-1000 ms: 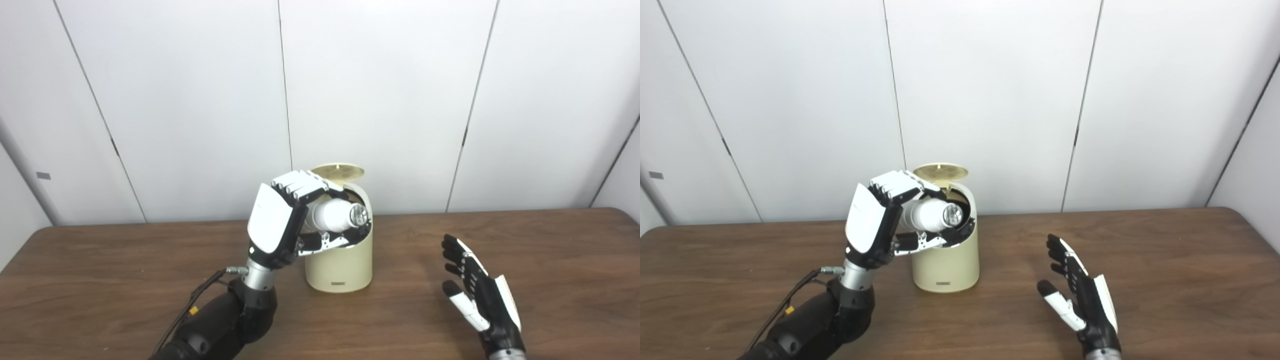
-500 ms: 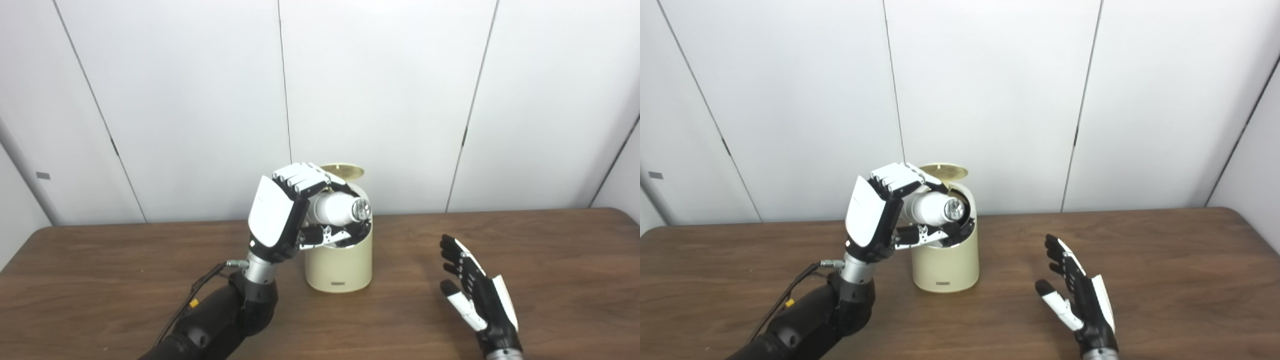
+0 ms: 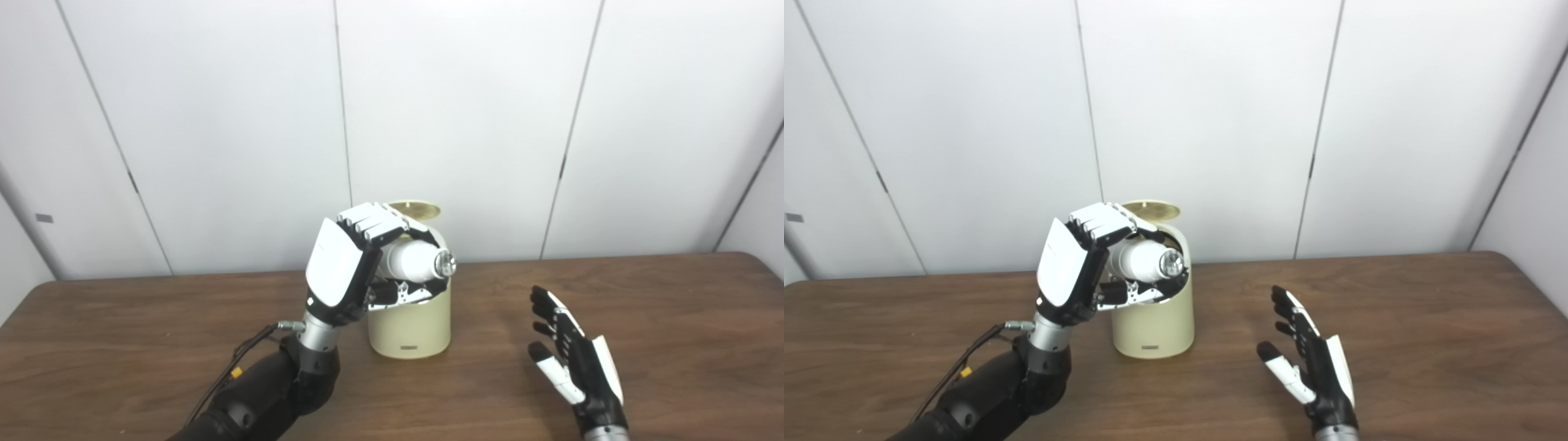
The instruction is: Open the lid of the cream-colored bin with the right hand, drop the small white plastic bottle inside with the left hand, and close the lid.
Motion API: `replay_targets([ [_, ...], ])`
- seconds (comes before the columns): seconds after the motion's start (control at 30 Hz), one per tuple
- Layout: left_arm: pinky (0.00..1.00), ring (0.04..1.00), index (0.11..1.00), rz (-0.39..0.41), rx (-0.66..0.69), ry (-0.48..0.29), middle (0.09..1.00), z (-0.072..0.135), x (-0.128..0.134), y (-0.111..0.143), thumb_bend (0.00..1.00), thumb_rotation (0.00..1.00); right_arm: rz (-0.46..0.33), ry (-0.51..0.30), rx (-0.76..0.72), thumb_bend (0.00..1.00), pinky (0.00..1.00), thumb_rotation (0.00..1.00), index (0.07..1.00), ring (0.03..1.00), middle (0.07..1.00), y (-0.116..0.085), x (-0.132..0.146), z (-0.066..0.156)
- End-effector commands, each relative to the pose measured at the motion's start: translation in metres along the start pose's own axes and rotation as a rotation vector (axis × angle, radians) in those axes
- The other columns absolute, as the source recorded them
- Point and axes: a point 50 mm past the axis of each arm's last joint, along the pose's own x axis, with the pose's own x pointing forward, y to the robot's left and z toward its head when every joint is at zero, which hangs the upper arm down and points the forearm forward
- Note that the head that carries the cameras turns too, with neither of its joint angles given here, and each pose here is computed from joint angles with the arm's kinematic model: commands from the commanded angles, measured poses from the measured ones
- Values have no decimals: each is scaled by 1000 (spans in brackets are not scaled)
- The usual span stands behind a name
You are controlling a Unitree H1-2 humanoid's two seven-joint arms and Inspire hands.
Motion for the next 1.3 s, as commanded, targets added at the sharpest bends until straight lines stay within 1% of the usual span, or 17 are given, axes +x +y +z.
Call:
replay_targets([
  [0.0,431,502,451,72,-12,-44,477,1,36,1,502,0,-28,-64,0,996,813,894,890,875,888,-2,5,12],
  [0.17,424,504,448,70,-20,-40,479,2,38,-7,502,0,-42,-57,-4,1000,800,900,881,865,879,-2,2,12],
  [0.3,423,506,446,66,-28,-32,480,2,37,-11,502,0,-48,-53,6,1000,810,884,882,869,880,0,-1,13],
  [0.6,429,501,447,49,-58,-27,482,6,36,-15,502,0,-50,-51,29,1000,792,889,879,869,876,6,-13,19],
  [0.73,436,504,447,42,-57,-18,482,5,35,-18,502,0,-50,-47,22,1000,798,891,878,875,879,4,-17,20],
  [0.93,435,514,447,24,-19,13,478,-6,28,-17,501,0,-49,-35,15,1000,808,900,879,876,881,-1,-19,17],
  [1.1,466,522,445,-8,4,82,481,-19,19,-14,500,0,-43,-37,25,1000,801,892,883,875,881,1,-22,19],
  [1.27,475,525,444,-24,15,123,483,-26,17,-14,500,0,-36,-42,32,1000,802,888,883,877,882,5,-25,22],
])
